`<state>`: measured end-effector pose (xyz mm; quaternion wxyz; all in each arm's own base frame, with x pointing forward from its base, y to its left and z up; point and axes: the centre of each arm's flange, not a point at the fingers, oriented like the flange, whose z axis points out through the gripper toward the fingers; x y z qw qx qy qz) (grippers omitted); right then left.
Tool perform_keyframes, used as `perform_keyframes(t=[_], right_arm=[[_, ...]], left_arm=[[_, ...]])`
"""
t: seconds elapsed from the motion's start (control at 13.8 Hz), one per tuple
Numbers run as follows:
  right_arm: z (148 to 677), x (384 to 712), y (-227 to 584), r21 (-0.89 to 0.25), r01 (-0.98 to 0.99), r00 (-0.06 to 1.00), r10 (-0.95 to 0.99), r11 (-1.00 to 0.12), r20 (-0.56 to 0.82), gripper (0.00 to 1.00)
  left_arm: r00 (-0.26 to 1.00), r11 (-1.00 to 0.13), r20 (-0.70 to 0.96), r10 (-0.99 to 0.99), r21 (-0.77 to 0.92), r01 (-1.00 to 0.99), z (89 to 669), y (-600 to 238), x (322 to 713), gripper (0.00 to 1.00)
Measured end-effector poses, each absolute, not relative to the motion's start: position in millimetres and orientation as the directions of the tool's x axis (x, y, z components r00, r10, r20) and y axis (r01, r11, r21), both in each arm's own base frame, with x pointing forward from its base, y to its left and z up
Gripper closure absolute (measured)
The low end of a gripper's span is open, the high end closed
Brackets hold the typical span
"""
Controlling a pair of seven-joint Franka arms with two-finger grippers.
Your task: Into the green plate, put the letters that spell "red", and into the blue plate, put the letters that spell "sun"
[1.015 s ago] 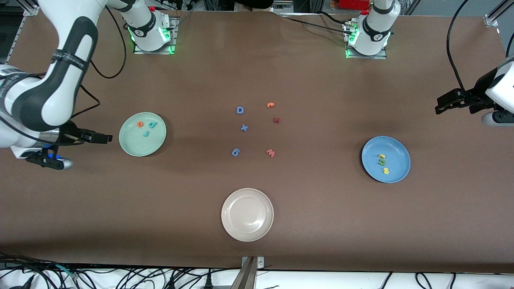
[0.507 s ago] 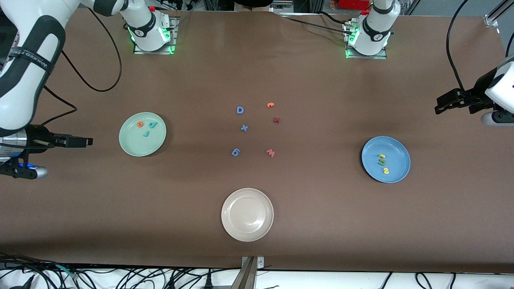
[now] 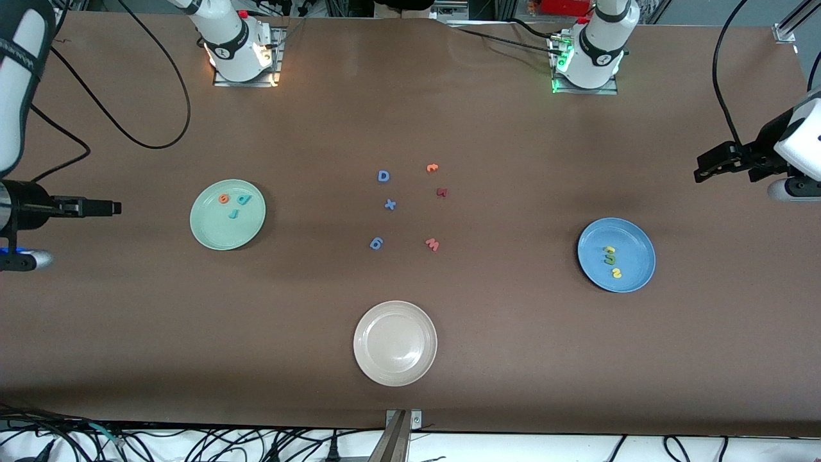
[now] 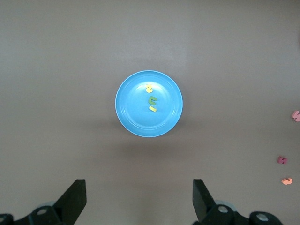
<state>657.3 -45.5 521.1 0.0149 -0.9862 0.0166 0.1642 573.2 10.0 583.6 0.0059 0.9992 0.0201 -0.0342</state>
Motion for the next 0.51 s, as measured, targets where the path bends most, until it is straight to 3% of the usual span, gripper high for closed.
perform_keyframes(t=[0.22,0.51], right_arm=[[555.1,652.3,-30.5,-0.003,-0.023,0.97,-0.022,-1.0,-0.244,0.04],[547.2,650.6,-29.0,-0.017,-0.021,0.98,-0.017,-1.0,-0.199,0.07]], left_arm=[[0.997,-0.999,-0.069,0.04,0.01,0.04,583.6,9.9,573.2,0.0],[0.997,-0.999,-0.069,0.04,0.01,0.04,583.6,9.9,573.2,0.0]])
